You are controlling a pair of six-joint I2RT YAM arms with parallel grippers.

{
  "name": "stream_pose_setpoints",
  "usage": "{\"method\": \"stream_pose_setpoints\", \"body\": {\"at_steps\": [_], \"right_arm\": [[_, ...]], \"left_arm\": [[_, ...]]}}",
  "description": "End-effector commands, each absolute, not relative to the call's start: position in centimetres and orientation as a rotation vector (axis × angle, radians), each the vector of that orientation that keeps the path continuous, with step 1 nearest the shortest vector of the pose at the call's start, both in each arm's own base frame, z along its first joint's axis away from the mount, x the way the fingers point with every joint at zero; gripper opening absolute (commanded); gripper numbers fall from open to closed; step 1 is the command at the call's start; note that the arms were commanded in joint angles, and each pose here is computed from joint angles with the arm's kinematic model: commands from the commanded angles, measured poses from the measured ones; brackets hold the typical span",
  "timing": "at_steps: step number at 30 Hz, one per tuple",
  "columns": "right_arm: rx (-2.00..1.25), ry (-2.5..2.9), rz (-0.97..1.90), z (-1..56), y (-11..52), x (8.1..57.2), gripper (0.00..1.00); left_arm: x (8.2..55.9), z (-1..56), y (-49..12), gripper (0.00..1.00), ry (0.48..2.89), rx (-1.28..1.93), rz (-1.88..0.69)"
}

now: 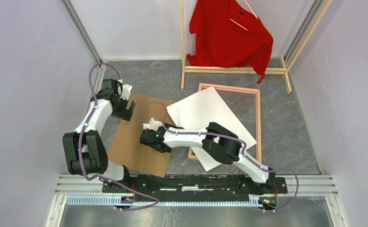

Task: Put the photo into the frame
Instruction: Place the photo in the photo frame.

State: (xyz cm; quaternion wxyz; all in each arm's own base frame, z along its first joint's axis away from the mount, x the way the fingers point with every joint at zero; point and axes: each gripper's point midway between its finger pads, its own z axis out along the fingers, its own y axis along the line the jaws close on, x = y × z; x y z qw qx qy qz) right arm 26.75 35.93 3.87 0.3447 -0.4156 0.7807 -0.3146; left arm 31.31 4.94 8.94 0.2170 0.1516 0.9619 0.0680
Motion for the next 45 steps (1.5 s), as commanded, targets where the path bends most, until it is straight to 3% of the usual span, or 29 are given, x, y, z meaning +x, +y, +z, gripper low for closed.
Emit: {"method": "stream_pose_setpoints", "body": {"at_steps": [1,5,18,24,30,35,45], "right_arm": [[-0.987,1.990,-0.778,7.1,37.2,28.6,0.17],[-0.967,1.991,-0.748,8.4,38.1,28.9,0.00],[-0.492,2.215,-0.333,17.9,37.0,28.7,0.00],[-0.384,2.377,-0.097,17.2,36.8,29.5,0.00],[-0.065,2.331,-0.006,18.5,33.0,32.8,0.00],[0.184,2.280,-0.227,20.3,29.7,34.9,0.00],[0.393,2.136,-0.238,21.5,27.4,36.5,0.00]], "left_arm": [[32.2,10.7,5.2,1.00,2.619,0.401,0.207],[32.2,10.7,5.2,1.00,2.619,0.404,0.205],[32.2,10.9,5.0,1.00,2.610,0.408,0.196],[32.0,11.2,4.8,1.00,2.608,0.416,0.180],[31.6,11.0,4.8,1.00,2.615,0.432,0.184],[31.4,10.7,5.0,1.00,2.624,0.442,0.194],[31.2,10.3,5.0,1.00,2.636,0.449,0.190]]}}
